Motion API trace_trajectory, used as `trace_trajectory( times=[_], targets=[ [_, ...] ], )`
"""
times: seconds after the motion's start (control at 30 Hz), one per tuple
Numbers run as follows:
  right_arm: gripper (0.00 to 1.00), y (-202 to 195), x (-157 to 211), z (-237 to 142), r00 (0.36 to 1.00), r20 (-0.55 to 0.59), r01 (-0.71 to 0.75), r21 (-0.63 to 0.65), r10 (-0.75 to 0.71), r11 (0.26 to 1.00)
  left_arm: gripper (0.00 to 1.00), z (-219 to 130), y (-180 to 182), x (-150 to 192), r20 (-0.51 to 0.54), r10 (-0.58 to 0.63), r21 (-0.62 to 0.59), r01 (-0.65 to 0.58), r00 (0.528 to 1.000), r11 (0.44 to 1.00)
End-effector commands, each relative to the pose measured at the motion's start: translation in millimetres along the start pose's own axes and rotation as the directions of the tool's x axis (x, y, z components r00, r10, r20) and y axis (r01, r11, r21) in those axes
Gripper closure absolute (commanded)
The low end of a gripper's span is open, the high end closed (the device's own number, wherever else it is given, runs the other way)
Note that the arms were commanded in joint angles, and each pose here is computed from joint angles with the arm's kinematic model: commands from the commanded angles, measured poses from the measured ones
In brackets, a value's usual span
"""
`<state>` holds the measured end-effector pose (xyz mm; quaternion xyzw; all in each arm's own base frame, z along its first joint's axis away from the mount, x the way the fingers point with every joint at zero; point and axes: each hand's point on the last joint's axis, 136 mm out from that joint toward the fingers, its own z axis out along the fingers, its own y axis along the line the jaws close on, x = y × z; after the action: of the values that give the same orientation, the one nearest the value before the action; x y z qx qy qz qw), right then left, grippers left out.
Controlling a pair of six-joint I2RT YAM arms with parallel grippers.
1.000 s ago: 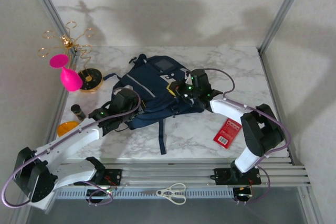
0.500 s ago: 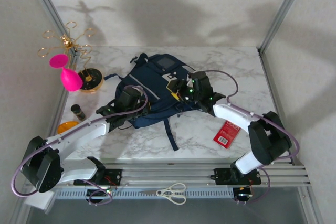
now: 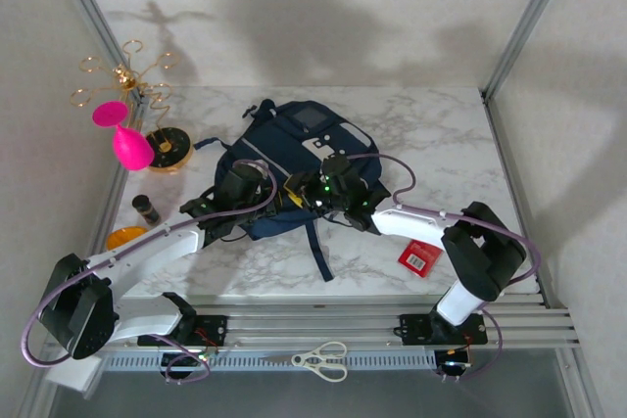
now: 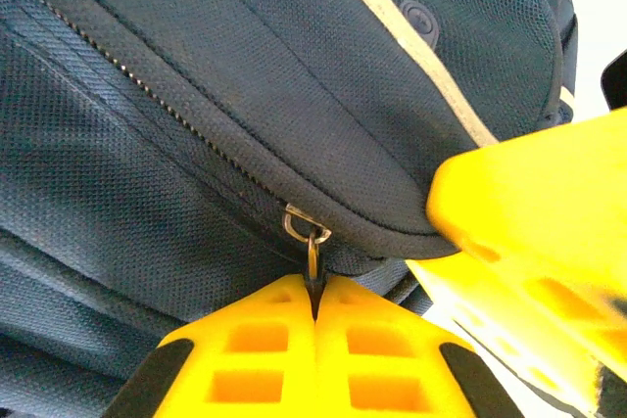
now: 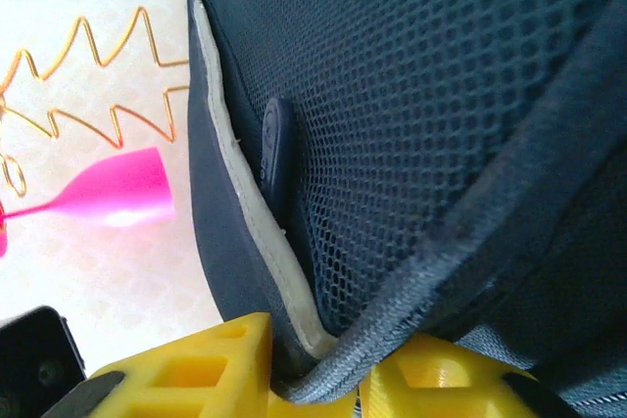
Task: Pack the student bag
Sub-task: Unzip the student bag at the center of the table.
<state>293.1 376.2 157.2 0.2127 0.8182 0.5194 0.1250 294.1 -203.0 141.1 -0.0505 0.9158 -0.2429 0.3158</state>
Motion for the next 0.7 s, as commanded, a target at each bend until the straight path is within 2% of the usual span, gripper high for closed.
trace_trajectory(
  times=[0.0,0.1,0.2,0.27,0.4,0.57,0.67],
  targets=[
    [0.75,12.7,-31.1,-6.1,0.985,0.174,0.003,-0.031,0.002,0.999,1.0,-7.5,-0.4,-7.0,0.029,0.035,-0.011,-0.034,0.999,0.999],
    [0.9,5.3,-41.7,-9.8,0.976,0.216,0.012,0.004,-0.013,1.0,1.0,-10.2,1.5,-8.5,0.028,0.052,-0.025,-0.051,0.998,0.998],
    [0.95,2.4,-49.0,-20.4,0.971,0.237,0.038,-0.012,-0.034,0.999,1.0,-16.2,-6.9,-8.4,-0.008,0.107,-0.005,-0.107,0.994,0.994],
    [1.0,3.4,-52.2,-31.1,0.964,0.256,0.08,-0.005,-0.076,0.997,1.0,-20.8,0.2,-12.4,-0.018,0.126,-0.065,-0.127,0.992,0.99],
    [1.0,-10.0,-64.4,-52.0,0.967,0.226,0.118,0.03,-0.122,0.993,1.0,-27.8,6.5,-17.1,-0.035,0.152,-0.122,-0.155,0.988,0.98],
    [1.0,-16.4,-97.7,-81.7,0.969,0.157,0.186,0.057,-0.192,0.981,1.0,-25.1,7.3,-16.5,-0.072,0.189,-0.133,-0.197,0.979,0.971],
    [1.0,-16.6,-119.5,-99.4,0.966,0.139,0.211,0.064,-0.218,0.975,1.0,-16.1,-12.5,-9.0,-0.104,0.214,-0.026,-0.218,0.971,0.976]
  ],
)
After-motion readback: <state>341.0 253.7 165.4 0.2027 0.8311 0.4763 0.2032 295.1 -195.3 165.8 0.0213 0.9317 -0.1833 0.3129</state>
